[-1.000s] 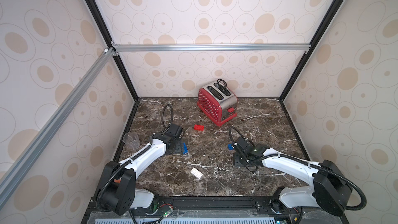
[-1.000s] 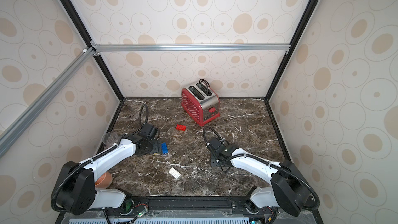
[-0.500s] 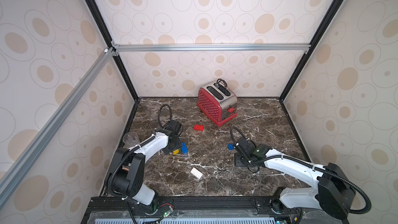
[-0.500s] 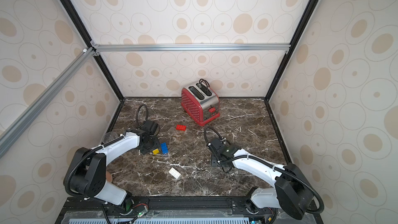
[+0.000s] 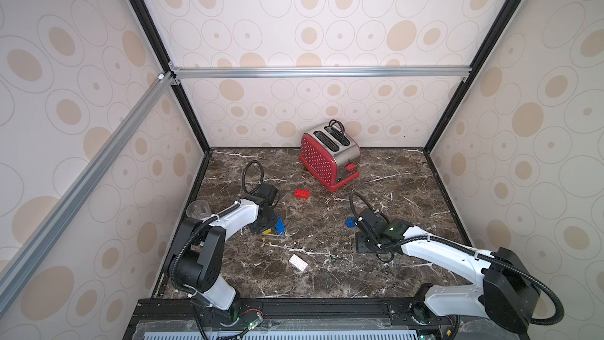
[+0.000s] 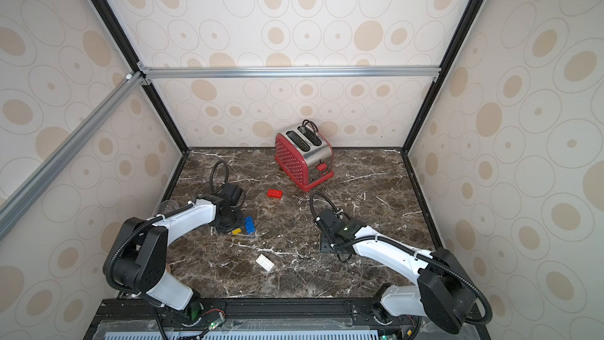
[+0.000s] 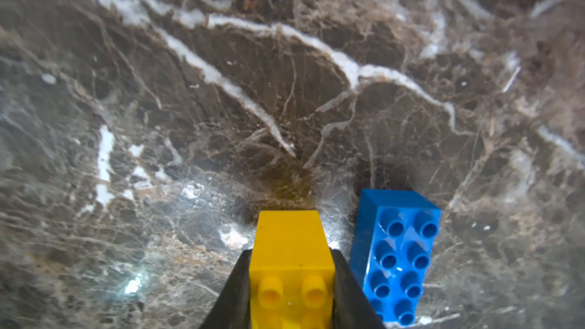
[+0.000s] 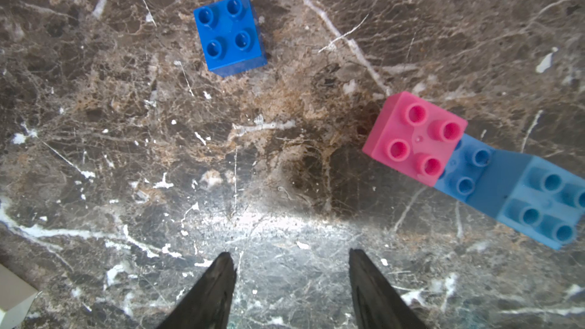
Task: Assemble a carrot with lego
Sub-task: Pick up the lego brick from the center of the board, then place the lego brick at the center of the board.
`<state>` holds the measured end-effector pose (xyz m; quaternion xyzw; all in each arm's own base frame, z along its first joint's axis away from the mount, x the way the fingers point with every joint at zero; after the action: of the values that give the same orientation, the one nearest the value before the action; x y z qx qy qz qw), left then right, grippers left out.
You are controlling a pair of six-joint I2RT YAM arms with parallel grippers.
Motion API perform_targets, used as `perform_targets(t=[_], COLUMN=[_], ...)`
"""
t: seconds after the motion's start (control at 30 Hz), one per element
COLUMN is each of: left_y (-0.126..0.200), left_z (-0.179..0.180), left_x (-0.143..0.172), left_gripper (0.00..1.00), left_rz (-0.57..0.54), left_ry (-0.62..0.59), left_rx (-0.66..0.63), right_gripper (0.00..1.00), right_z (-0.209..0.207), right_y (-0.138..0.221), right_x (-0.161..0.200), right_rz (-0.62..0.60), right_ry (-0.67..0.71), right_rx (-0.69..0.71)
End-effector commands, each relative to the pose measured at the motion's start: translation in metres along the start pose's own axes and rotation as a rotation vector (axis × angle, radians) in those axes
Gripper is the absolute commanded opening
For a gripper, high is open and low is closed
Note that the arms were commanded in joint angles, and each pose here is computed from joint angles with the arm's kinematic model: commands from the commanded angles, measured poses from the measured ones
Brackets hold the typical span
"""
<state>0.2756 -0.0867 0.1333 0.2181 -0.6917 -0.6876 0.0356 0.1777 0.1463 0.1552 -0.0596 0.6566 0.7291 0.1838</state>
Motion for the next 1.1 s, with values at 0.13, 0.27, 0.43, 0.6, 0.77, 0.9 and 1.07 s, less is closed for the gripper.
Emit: perform_targets(t=[0.13, 0.27, 0.43, 0.6, 0.77, 0.9, 1.07], left_y=[0.041, 0.052, 0.047, 0.037, 0.022, 0.020, 0.019], left_z=[-0.040, -0.073, -0.123, -0.169, -0.188, -0.192, -0.194], left_x=[0.003, 0.017, 0.034, 0.050, 0.059, 0.061, 0.064], left_gripper=[0.16, 0.14, 0.11, 0.10, 0.10, 0.16, 0.31], left_rz=[-0.060, -0.041, 0.037, 0.079, 0.100, 0.088, 0.096], left_ry=[-0.140, -0.216, -0.296, -0.351, -0.357, -0.358, -0.362], left_rx=[0.012, 0.069, 0.152, 0.186, 0.171, 0.154, 0.142], right_gripper=[0.61, 0.61, 0.61, 0.61, 0.61, 0.61, 0.61], right_z=[-0.008, -0.010, -0.013, -0.017, -0.023, -0.029, -0.030], right_y=[0.003, 0.002, 0.002, 0.002, 0.004, 0.004, 0.002], right_x=[0.005, 0.007, 0.009, 0.011, 0.015, 0.018, 0.019], right_rz=[-0.011, -0.012, -0.018, -0.025, -0.038, -0.041, -0.044], right_ry=[-0.013, -0.032, -0.045, -0.062, -0.081, -0.090, -0.094], right_rx=[0.024, 0.023, 0.029, 0.031, 0.037, 0.045, 0.049])
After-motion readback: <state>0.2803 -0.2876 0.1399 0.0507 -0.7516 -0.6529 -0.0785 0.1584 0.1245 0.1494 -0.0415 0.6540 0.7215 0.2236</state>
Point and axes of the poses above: each gripper's point midway between its finger pads, its own y axis back along the fingers, its own z axis along the line the jaws close on, x = y × z, the point moved 10 cm from there along y, back along the fingers, and after that the axes turned 7 degrees about -y, right-handed, at the moved point
